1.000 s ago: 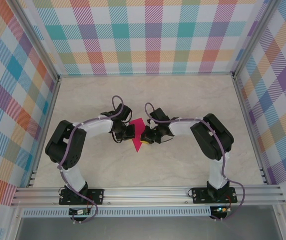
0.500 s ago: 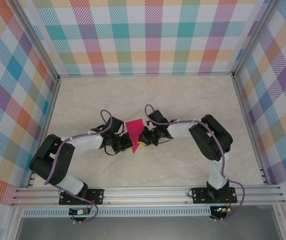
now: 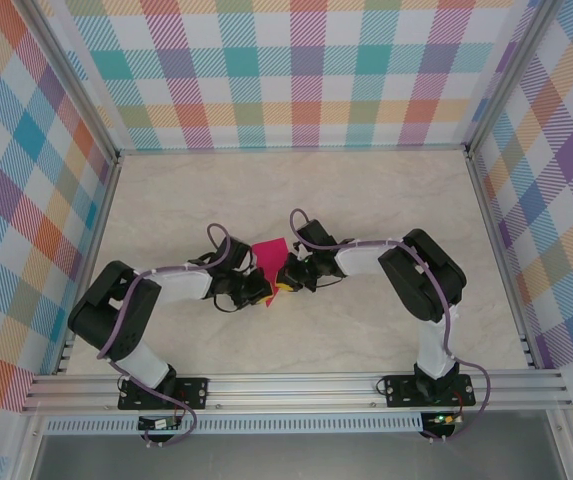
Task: Fold a paper plane with a square sheet of paper (pick it up from the middle)
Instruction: Third fold the triangle at the center of the table.
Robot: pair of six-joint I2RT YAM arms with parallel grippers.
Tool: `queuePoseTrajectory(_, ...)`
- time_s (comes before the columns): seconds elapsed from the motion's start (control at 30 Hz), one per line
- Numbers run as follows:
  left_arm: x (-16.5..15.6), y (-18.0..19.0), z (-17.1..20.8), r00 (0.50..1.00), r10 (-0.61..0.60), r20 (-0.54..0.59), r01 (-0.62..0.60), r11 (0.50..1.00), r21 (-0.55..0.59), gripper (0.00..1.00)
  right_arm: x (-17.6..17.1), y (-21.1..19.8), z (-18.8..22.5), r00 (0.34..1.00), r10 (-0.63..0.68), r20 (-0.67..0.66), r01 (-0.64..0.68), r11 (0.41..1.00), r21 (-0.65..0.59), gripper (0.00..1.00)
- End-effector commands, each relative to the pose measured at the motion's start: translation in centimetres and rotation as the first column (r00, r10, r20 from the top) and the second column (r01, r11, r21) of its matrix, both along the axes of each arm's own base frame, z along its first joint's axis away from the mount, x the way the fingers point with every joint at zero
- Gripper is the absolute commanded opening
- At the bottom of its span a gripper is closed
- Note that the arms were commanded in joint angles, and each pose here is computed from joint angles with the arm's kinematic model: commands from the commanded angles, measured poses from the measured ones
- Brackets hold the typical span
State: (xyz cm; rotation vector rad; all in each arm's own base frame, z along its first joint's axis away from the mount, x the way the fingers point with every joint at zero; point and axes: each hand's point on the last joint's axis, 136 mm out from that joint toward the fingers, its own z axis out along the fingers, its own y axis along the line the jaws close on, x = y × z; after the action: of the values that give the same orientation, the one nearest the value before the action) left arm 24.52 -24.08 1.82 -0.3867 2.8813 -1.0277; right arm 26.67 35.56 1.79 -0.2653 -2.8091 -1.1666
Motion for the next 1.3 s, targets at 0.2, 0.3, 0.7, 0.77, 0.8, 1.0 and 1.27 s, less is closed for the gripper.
queuePoseTrajectory(0.2,-3.3,2.1,-3.4,0.995,-0.044,-0.092,0.055,0.991,0.125,0.0,-0.4,0.0,0.8,0.975,0.149,0.166,-0.149,0.989,-0.014,0.01)
queuePoseTrajectory(0.3,-3.3,2.2,-3.5,0.995,-0.047,-0.093,0.059,0.989,0.138,0.0,-0.8,0.2,1.2,0.964,0.181,0.192,-0.185,0.983,0.001,0.01)
queuePoseTrajectory(0.7,-3.8,3.3,-4.0,0.991,-0.048,-0.123,0.072,0.977,0.202,0.0,-0.6,-0.9,-2.3,0.968,0.217,0.13,-0.198,0.97,-0.14,0.0)
queuePoseTrajectory(0.77,-4.4,3.9,-4.3,0.988,-0.045,-0.146,0.078,0.97,0.23,0.0,0.5,-1.8,-2.6,0.973,0.189,0.136,-0.167,0.973,-0.159,0.0)
queuePoseTrajectory(0.8,-4.5,4.0,-4.4,0.987,-0.046,-0.154,0.082,0.968,0.236,0.0,1.3,-2.4,-2.6,0.975,0.171,0.141,-0.148,0.976,-0.163,0.0)
queuePoseTrajectory(1.0,-7.1,6.1,-5.8,0.964,-0.032,-0.263,0.118,0.94,0.321,0.0,5.9,-5.3,-2.4,0.977,0.104,0.187,-0.069,0.98,-0.188,0.0)
queuePoseTrajectory(1.27,-5.8,5.4,-5.0,0.972,-0.059,-0.226,0.13,0.941,0.313,0.0,9.7,-6.7,1.9,0.959,0.093,0.267,-0.059,0.99,-0.132,0.01)
